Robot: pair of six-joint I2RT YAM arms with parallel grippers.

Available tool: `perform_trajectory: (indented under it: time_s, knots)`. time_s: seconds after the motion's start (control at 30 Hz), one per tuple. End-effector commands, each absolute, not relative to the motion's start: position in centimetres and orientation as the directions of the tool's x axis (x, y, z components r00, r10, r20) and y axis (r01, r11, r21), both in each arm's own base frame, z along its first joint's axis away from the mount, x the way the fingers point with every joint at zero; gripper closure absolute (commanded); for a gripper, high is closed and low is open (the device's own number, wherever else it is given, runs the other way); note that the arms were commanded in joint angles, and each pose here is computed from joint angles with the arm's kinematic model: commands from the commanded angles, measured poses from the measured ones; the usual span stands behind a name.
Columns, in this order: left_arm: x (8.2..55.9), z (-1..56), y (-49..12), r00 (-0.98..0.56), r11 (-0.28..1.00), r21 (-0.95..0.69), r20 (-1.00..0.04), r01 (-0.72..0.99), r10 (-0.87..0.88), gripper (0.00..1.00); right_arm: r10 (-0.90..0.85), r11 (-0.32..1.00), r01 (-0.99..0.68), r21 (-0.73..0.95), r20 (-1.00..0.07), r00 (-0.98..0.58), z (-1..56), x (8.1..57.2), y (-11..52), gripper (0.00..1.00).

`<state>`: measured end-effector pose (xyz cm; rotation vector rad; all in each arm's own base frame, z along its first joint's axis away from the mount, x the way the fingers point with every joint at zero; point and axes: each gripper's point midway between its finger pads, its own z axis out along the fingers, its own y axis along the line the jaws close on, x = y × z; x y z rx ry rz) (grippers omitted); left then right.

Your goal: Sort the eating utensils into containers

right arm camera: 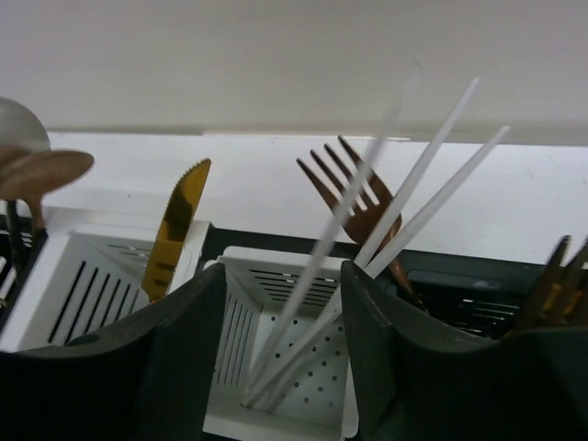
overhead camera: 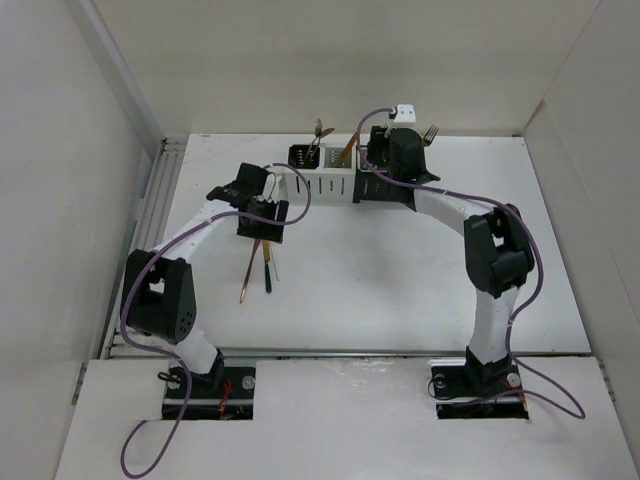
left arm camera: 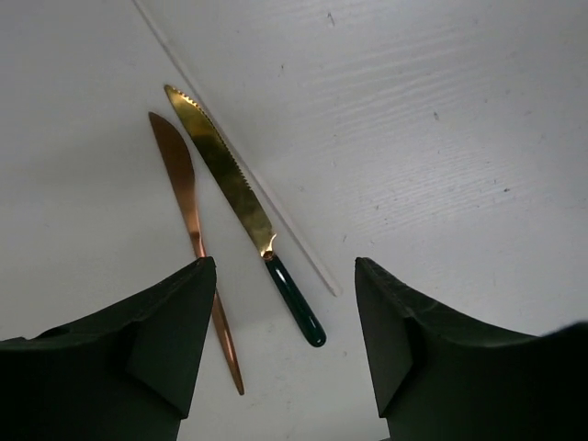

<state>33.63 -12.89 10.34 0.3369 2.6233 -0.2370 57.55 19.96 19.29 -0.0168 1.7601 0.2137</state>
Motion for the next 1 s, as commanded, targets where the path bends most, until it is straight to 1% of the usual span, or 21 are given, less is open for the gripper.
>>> perform_trajectory:
  time_s: [0.0, 0.07, 0.13, 0.2, 0.27, 0.3, 0.37, 0.4, 0.43, 0.5, 0.6, 0.63, 0.73, 0.77, 0.97]
  knots:
    - [33.2, 9.2, -13.1, -0.876, 0.955, -0.144, -0.450, 0.259, 0.170, 0.41, 0.155, 0.985, -0.073, 0.159, -0.986, -0.056, 26.0, 56.6, 18.5, 0.41]
    - [33.4, 8.1, -13.2, -0.895, 0.960, -0.152, -0.418, 0.234, 0.152, 0.41, 0.162, 0.985, -0.061, 0.164, -0.986, -0.035, 27.3, 56.0, 18.4, 0.37]
    - [33.7, 7.5, -13.1, -0.906, 0.963, -0.163, -0.402, 0.216, 0.136, 0.42, 0.167, 0.985, -0.043, 0.168, -0.986, -0.020, 28.0, 55.6, 17.9, 0.36]
    - [34.0, 6.9, -13.8, -0.914, 0.957, -0.195, -0.384, 0.214, 0.127, 0.44, 0.179, 0.983, -0.051, 0.179, -0.984, 0.007, 30.0, 54.7, 18.1, 0.36]
    - [34.0, 6.6, -14.3, -0.921, 0.953, -0.219, -0.370, 0.210, 0.118, 0.48, 0.170, 0.983, -0.066, 0.169, -0.985, 0.006, 31.1, 53.8, 19.0, 0.36]
    - [33.9, 6.4, -14.5, -0.925, 0.950, -0.228, -0.361, 0.212, 0.120, 0.54, 0.159, 0.986, -0.060, 0.157, -0.987, 0.030, 32.4, 53.4, 18.5, 0.34]
    - [33.4, 6.1, -14.7, -0.930, 0.945, -0.248, -0.346, 0.216, 0.122, 0.59, 0.134, 0.988, -0.085, 0.131, -0.991, 0.027, 32.8, 52.1, 19.9, 0.34]
    - [32.9, 5.7, -14.8, -0.937, 0.944, -0.258, -0.329, 0.207, 0.115, 0.62, 0.132, 0.988, -0.087, 0.128, -0.990, 0.041, 33.6, 51.6, 19.6, 0.34]
    - [32.9, 5.7, -14.8, -0.937, 0.944, -0.258, -0.329, 0.207, 0.115, 0.62, 0.134, 0.986, -0.101, 0.130, -0.990, 0.044, 33.9, 51.0, 20.1, 0.33]
    - [32.4, 5.2, -14.9, -0.941, 0.940, -0.269, -0.317, 0.208, 0.117, 0.62, 0.131, 0.987, -0.098, 0.127, -0.991, 0.037, 33.6, 50.3, 20.1, 0.33]
    - [33.0, 5.3, -15.1, -0.933, 0.938, -0.271, -0.341, 0.214, 0.114, 0.62, 0.128, 0.988, -0.087, 0.125, -0.991, 0.031, 33.3, 49.7, 19.6, 0.33]
    - [32.9, 5.0, -15.0, -0.936, 0.939, -0.271, -0.333, 0.212, 0.115, 0.62, 0.134, 0.988, -0.088, 0.130, -0.990, 0.043, 34.0, 49.5, 19.4, 0.33]
    - [33.3, 4.2, -14.3, -0.940, 0.956, -0.231, -0.325, 0.181, 0.099, 0.56, 0.123, 0.991, -0.066, 0.120, -0.991, 0.042, 34.0, 48.9, 18.7, 0.33]
    - [33.0, 3.6, -14.0, -0.949, 0.963, -0.215, -0.301, 0.162, 0.092, 0.56, 0.132, 0.989, -0.068, 0.128, -0.990, 0.058, 34.9, 48.6, 18.5, 0.33]
    - [32.2, 3.1, -13.3, -0.959, 0.972, -0.190, -0.269, 0.140, 0.085, 0.56, 0.135, 0.989, -0.070, 0.129, -0.988, 0.080, 36.4, 47.4, 17.8, 0.32]
